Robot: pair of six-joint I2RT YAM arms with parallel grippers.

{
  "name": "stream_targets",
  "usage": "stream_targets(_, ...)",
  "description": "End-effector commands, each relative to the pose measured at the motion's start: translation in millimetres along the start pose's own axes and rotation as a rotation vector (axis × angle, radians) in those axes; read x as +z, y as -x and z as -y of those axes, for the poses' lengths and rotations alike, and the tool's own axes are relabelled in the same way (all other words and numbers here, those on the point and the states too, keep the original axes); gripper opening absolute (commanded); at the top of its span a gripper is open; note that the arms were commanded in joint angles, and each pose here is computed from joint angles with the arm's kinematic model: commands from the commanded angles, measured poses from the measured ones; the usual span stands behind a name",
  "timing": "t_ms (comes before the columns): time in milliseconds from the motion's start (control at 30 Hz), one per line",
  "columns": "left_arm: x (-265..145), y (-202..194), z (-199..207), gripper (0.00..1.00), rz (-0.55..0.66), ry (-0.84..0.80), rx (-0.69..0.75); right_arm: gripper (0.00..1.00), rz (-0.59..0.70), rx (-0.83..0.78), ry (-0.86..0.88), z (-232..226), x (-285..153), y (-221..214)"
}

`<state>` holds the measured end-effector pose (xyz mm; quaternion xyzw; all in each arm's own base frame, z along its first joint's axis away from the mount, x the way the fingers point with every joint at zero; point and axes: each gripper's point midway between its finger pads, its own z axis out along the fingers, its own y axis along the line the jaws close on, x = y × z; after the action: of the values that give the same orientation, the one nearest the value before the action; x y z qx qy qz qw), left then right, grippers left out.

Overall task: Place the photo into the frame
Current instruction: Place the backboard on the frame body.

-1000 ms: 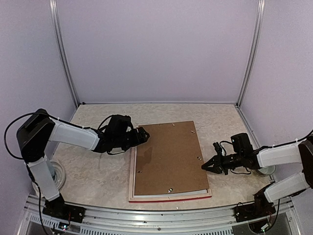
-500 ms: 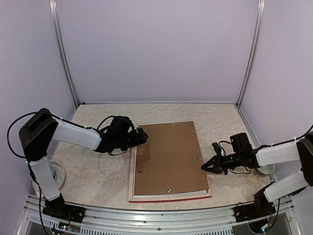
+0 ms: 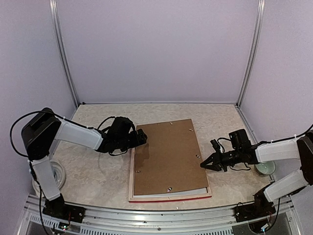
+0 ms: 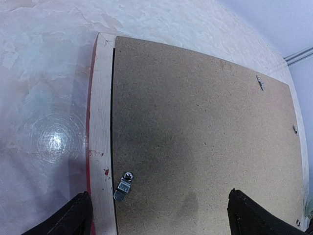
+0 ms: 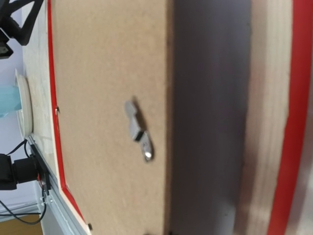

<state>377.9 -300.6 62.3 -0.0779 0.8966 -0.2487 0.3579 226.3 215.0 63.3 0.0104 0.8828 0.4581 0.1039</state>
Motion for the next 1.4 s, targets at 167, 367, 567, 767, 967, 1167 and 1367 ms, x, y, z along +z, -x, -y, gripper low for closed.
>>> stream_targets(167, 3.6, 7.9, 0.7, 0.95, 0.021, 0.010, 0.011, 0.00, -0.021, 0.051, 0.038, -7.3, -2.2, -0.6)
stream_targets(367, 3.8, 8.2, -0.7, 0.95, 0.022, 0.014, 0.011, 0.00, -0.037, 0.065, 0.074, -12.4, -5.4, -1.6)
stream_targets(567, 4.7, 9.3, -2.0, 0.95, 0.026, 0.017, 0.006, 0.00, -0.048, 0.069, 0.083, -13.8, -8.8, -4.9)
stream_targets(767, 3.1, 13.6, -2.3, 0.96, 0.042, 0.009, -0.008, 0.00, -0.046, 0.070, 0.119, -21.0, -14.8, -5.2)
stream_targets(967, -6.4, 23.9, -3.8, 0.98, 0.084, -0.049, -0.068, 0.00, -0.043, 0.066, 0.129, -26.2, -20.2, -5.3)
stream_targets(1167, -12.7, 33.0, 1.4, 0.99, 0.109, -0.066, -0.063, 0.00, -0.045, 0.063, 0.150, -31.4, -24.0, -8.8)
stream_targets(1367, -16.1, 40.5, 5.0, 0.99, 0.131, -0.074, -0.076, 0.00, -0.057, 0.071, 0.219, -41.5, -26.6, -13.2)
